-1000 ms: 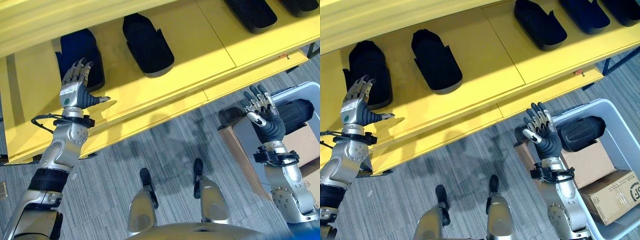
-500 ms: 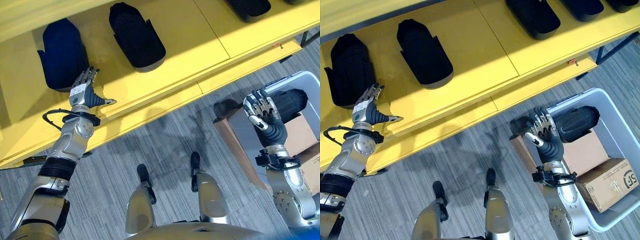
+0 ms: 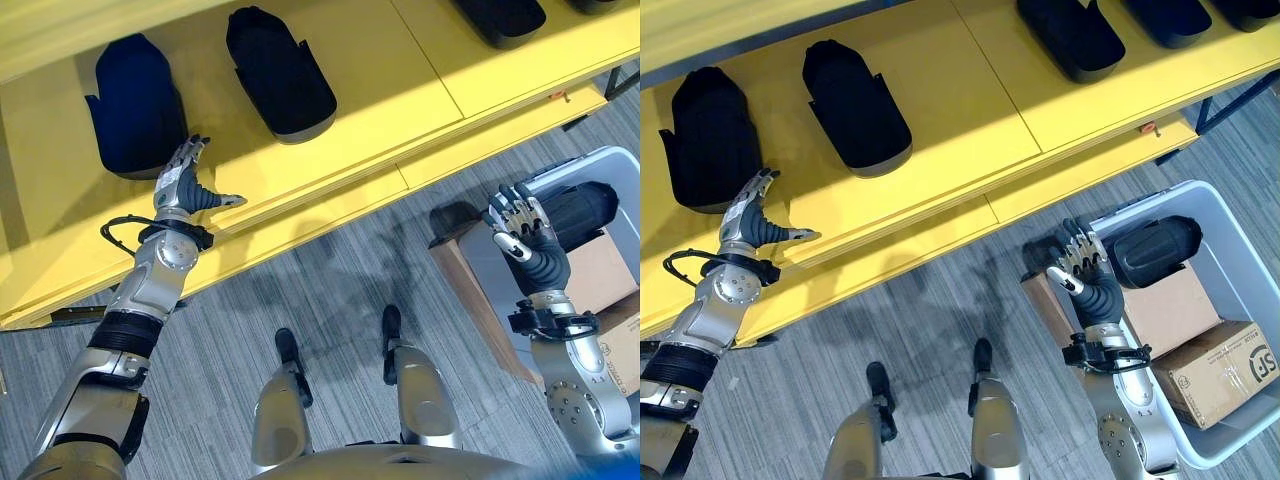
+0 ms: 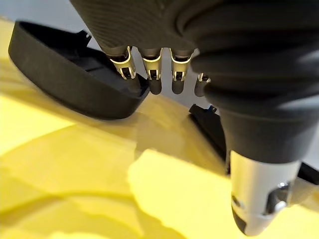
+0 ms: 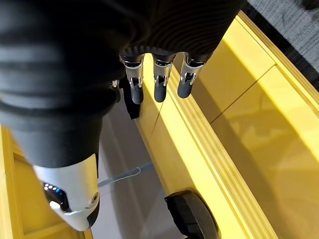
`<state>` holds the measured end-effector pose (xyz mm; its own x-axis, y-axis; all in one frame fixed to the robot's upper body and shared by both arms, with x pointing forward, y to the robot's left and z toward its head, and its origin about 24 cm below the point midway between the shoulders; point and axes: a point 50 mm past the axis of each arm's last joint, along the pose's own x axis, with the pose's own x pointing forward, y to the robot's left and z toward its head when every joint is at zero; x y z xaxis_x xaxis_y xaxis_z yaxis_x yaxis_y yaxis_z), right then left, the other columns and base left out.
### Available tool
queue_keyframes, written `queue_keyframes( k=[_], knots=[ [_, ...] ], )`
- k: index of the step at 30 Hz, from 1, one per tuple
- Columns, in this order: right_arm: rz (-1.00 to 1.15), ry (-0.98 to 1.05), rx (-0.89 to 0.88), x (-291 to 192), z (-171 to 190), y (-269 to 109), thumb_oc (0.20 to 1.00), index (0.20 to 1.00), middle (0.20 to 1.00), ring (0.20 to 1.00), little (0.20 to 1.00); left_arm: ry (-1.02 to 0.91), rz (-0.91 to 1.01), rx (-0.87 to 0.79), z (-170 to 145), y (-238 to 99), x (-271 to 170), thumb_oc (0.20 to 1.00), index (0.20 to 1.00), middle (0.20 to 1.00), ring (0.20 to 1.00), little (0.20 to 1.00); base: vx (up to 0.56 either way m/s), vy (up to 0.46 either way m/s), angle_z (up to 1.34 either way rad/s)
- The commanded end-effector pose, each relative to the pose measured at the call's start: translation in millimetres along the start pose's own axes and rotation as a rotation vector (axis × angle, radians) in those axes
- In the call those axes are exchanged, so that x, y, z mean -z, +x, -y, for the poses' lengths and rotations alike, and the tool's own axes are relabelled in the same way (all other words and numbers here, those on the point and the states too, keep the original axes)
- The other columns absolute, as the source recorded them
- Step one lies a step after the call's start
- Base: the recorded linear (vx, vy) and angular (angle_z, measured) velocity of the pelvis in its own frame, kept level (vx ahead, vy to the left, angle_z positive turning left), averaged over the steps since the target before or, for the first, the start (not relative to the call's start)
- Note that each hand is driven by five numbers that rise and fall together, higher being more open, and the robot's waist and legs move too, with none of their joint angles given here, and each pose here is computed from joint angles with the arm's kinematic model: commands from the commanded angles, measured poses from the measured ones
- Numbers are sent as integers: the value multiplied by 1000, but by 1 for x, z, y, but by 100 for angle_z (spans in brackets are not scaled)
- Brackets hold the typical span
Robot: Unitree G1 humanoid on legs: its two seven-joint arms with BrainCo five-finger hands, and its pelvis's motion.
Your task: Move parts from the plastic box to the shelf.
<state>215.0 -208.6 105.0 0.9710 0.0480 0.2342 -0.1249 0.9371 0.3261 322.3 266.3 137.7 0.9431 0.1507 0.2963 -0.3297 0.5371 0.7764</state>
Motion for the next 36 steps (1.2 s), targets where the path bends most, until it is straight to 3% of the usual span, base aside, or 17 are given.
queue_keyframes(
  k=[1, 18, 29, 36],
  knots=[
    [117, -13, -23, -20, -6, -1, 1000, 1000, 1000, 1000, 1000, -98, 59, -93, -21, 6, -11, 1000, 1000, 1000, 1000, 1000, 0, 0, 0],
    [103, -20, 1, -16, -4, -3, 1000, 1000, 1000, 1000, 1000, -339, 90, -90, -3, -9, -27, 1000, 1000, 1000, 1000, 1000, 0, 0, 0],
    [120, -28, -3, -19, -4, 1, 1000, 1000, 1000, 1000, 1000, -151, 85, -384, -48, -16, -11, 1000, 1000, 1000, 1000, 1000, 0, 0, 0],
    [135, -22, -13, -23, -4, 3, 1000, 1000, 1000, 1000, 1000, 4, 31, -457, -66, -20, 9, 1000, 1000, 1000, 1000, 1000, 13, 7, 2]
  ],
)
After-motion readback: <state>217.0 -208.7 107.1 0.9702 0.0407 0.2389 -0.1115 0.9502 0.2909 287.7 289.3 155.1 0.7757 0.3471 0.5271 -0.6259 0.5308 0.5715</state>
